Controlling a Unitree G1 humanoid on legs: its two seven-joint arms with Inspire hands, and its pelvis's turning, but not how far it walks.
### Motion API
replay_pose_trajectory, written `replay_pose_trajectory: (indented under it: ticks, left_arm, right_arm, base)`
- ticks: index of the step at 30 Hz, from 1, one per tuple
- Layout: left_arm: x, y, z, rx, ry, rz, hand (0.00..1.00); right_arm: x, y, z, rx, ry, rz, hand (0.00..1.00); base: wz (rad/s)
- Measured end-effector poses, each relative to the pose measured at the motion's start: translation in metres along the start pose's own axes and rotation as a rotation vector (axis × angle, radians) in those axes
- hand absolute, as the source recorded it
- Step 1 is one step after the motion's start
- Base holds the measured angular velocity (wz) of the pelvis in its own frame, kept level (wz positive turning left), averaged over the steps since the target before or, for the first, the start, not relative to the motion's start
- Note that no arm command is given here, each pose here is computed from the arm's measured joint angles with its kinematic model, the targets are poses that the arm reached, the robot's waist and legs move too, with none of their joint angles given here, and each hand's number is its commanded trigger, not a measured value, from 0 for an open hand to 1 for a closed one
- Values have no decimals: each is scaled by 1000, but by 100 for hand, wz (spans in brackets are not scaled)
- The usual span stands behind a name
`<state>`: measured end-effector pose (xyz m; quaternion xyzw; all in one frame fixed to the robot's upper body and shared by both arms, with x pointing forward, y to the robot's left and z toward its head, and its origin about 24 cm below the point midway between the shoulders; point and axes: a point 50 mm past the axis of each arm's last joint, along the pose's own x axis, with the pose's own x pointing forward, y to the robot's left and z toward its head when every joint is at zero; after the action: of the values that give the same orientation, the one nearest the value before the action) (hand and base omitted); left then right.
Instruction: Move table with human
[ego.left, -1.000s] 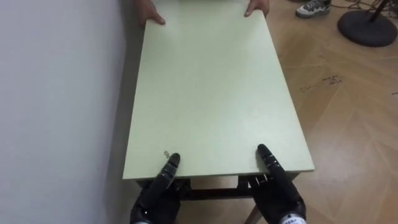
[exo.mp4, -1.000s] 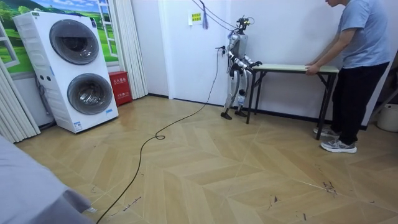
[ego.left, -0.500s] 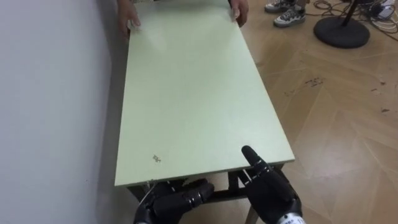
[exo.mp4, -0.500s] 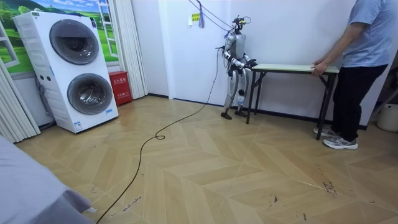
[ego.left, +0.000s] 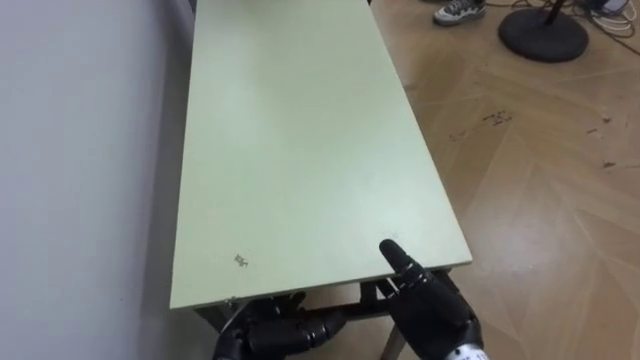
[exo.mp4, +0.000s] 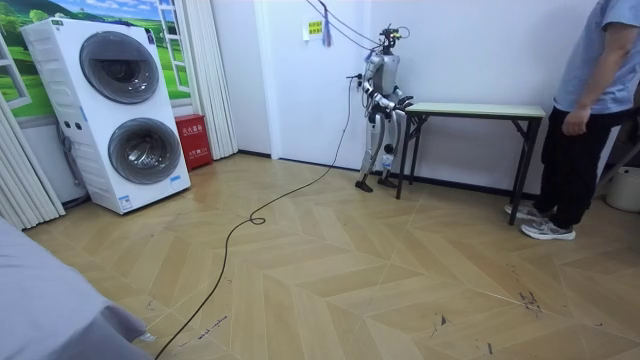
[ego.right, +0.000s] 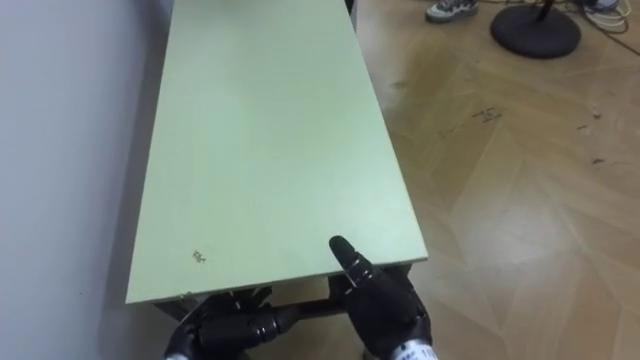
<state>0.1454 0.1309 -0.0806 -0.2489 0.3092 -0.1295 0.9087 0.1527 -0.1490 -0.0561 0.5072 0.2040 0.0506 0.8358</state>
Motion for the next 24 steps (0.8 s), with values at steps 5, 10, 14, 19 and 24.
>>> replay_pose_trajectory:
  ticks: [5,10,14,19,24]
  left_arm:
    - [2,4,-3,75,43,-16,0]
    - [0,15,-15,144,117,18,0]
    - [-6,28,-25,196,186,61,0]
    - [-8,39,-34,272,256,80,0]
    - [-12,45,-45,305,304,113,0]
  right_arm:
    - [-2,-5,-3,-110,44,19,0]
    - [-2,-25,-10,-324,195,1,0]
    - [-6,-38,-14,-427,277,-33,0]
    - [-12,-53,-19,-468,349,-81,0]
    - [-26,-75,-26,-468,421,-183,0]
  base:
    - [-4]
    - [-4]
    - [7]
    - [0]
    - [0]
